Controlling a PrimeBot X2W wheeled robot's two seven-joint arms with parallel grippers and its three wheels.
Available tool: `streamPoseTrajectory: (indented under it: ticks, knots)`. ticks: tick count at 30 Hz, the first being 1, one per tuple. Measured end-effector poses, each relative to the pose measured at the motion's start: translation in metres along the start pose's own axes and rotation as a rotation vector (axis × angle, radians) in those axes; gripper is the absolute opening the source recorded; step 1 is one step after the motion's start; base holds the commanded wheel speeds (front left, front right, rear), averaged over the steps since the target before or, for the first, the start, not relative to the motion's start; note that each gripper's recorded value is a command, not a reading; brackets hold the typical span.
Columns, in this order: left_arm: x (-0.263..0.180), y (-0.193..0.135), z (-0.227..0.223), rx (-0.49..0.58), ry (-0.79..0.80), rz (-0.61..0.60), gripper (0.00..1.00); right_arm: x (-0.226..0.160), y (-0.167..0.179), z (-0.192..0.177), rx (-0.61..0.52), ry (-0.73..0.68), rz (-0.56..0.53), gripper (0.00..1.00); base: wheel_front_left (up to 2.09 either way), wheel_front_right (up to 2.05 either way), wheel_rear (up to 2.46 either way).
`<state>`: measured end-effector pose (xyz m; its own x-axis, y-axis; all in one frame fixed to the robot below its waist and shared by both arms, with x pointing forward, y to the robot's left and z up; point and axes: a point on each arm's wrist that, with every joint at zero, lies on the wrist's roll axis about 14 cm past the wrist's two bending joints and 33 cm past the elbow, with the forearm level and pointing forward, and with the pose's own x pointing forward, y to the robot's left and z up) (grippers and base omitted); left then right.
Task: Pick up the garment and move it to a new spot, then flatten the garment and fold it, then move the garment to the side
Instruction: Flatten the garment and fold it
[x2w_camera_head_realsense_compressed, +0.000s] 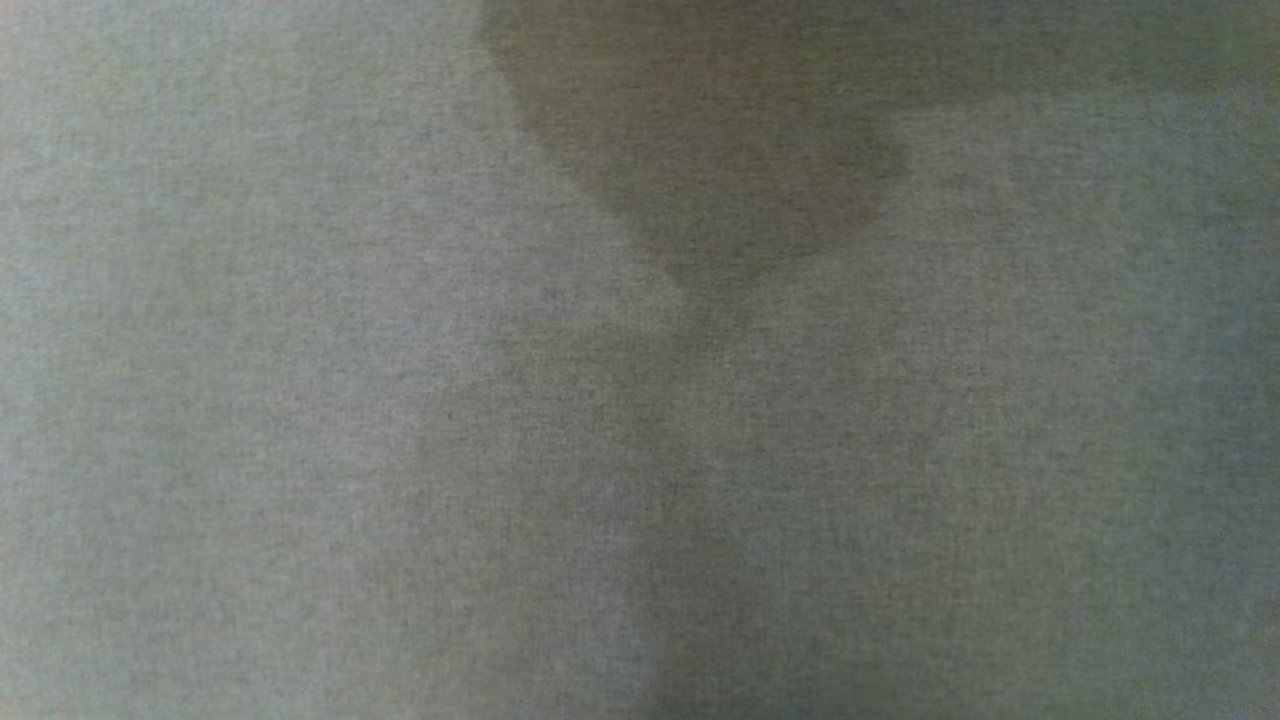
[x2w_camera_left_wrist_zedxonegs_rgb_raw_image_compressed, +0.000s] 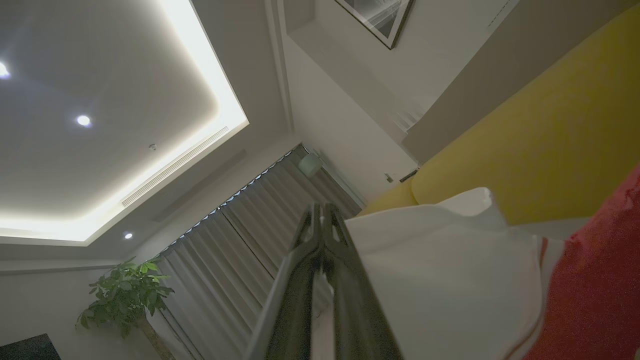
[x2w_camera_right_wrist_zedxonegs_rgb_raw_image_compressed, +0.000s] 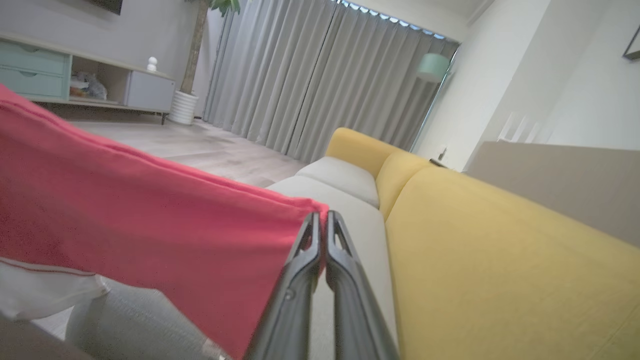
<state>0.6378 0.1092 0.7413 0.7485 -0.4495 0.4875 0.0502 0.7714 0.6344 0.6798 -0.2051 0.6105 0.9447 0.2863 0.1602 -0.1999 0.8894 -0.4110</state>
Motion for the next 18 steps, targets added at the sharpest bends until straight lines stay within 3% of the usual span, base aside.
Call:
streamPoseTrajectory:
  ticks: [3, 9, 18]
  knots:
    - [-0.042, -0.029, -0.031, -0.048, 0.087, -0.047, 0.00, -0.013, 0.022, -0.034, 0.039, 0.075, 0.038, 0.00, 0.00, 0.00, 0.00]
    - [-0.109, -0.058, -0.038, -0.134, 0.175, -0.092, 0.00, -0.050, 0.032, -0.051, 0.093, 0.130, 0.041, 0.00, 0.00, 0.00, 0.00]
    - [-0.243, -0.105, -0.025, -0.279, 0.392, -0.149, 0.00, -0.156, 0.052, -0.077, 0.184, 0.253, 0.037, 0.00, 0.00, 0.00, 0.00]
